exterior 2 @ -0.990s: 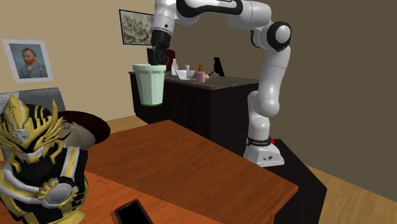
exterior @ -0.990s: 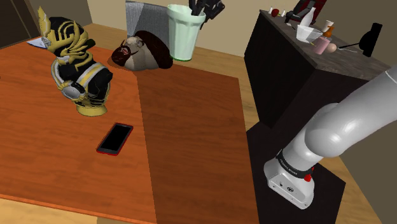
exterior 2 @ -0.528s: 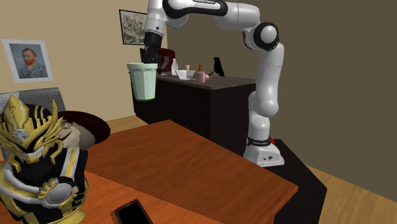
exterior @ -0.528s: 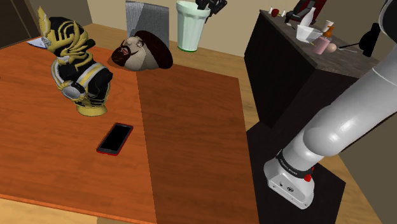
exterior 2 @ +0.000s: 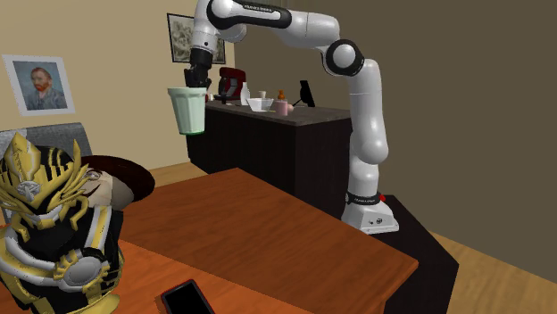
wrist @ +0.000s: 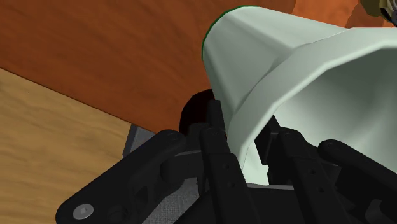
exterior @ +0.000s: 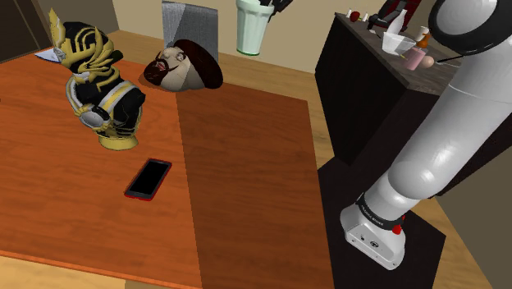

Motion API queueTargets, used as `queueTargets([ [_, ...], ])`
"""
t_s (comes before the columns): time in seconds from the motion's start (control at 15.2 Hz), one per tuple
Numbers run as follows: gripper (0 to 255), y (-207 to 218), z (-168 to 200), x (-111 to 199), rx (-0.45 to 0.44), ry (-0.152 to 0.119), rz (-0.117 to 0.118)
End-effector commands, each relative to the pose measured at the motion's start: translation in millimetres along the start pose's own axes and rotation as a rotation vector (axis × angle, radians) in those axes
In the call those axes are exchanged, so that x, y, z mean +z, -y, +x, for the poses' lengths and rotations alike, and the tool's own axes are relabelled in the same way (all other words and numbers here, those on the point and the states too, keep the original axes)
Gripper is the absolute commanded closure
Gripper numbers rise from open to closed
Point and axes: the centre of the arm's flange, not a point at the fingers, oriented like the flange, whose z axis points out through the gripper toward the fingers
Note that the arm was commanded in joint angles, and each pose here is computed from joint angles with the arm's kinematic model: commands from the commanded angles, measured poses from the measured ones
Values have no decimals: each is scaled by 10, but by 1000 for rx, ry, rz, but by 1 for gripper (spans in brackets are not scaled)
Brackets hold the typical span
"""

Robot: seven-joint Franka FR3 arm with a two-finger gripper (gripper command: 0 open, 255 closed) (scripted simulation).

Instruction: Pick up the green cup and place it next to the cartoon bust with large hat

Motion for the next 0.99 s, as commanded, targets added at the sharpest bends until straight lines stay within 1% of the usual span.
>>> queueTargets([
  [0.0, 255, -141, 112, 33, -1, -1, 0],
  [0.92, 255, -334, 31, 742, -1, -1, 0],
])
